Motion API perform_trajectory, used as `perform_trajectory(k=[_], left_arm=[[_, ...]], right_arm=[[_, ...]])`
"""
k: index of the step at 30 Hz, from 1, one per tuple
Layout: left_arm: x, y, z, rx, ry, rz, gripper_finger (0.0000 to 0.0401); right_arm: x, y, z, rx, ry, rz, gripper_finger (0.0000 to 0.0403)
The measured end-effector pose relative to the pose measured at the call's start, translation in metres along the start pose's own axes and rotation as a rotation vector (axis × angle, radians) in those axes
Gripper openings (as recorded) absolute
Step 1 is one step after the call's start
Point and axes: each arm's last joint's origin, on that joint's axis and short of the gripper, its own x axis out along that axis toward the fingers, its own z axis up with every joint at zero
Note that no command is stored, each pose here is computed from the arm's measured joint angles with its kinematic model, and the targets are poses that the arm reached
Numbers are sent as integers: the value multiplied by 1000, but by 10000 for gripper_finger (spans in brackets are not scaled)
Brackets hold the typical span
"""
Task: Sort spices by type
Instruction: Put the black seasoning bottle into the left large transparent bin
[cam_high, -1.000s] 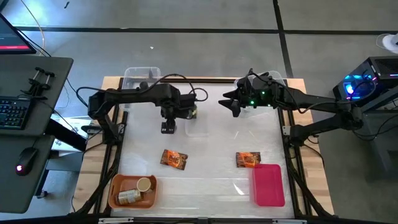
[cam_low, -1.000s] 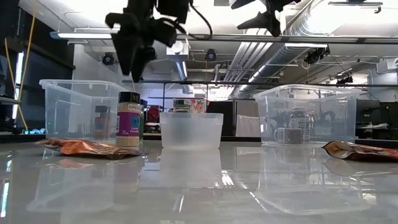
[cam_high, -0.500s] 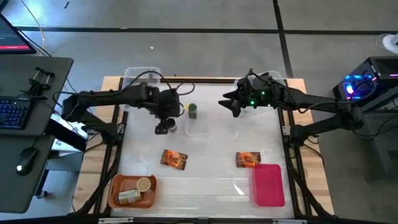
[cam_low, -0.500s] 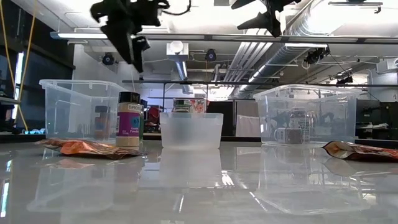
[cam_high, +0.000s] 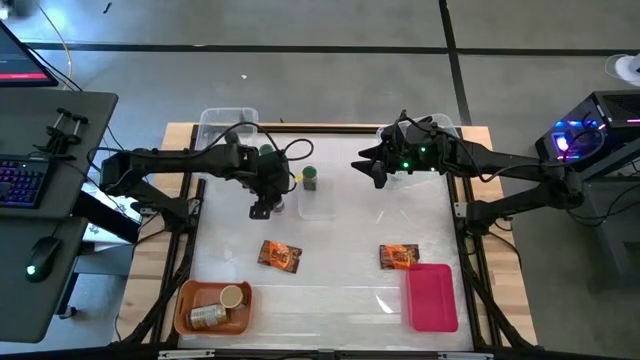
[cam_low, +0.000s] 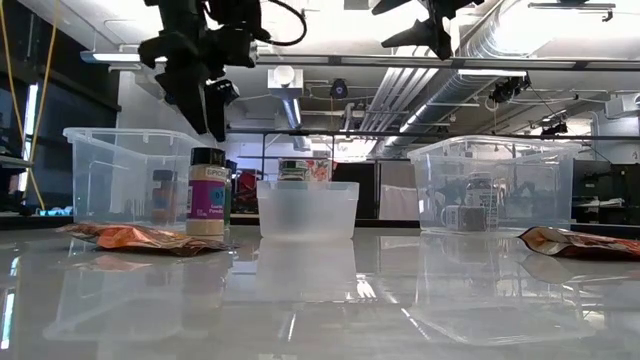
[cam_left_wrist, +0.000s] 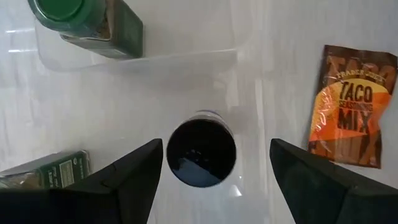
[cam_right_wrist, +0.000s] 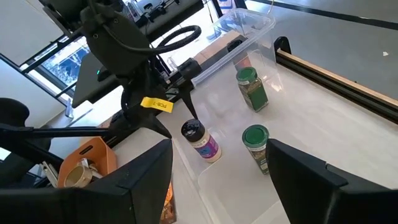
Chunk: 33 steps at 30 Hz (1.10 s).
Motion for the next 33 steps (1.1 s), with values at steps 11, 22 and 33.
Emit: perform_trajectory(k=[11,22,33], left_arm=[[23,4,4,-11,24,-5,284],[50,4,6,-12,124,-38,278],[50,5,6,-13,130,-12,162]], right_arm=[[0,0,0,0,0,0,252],[0,0,0,7,0,0,252],[0,0,0,3,0,0,252]])
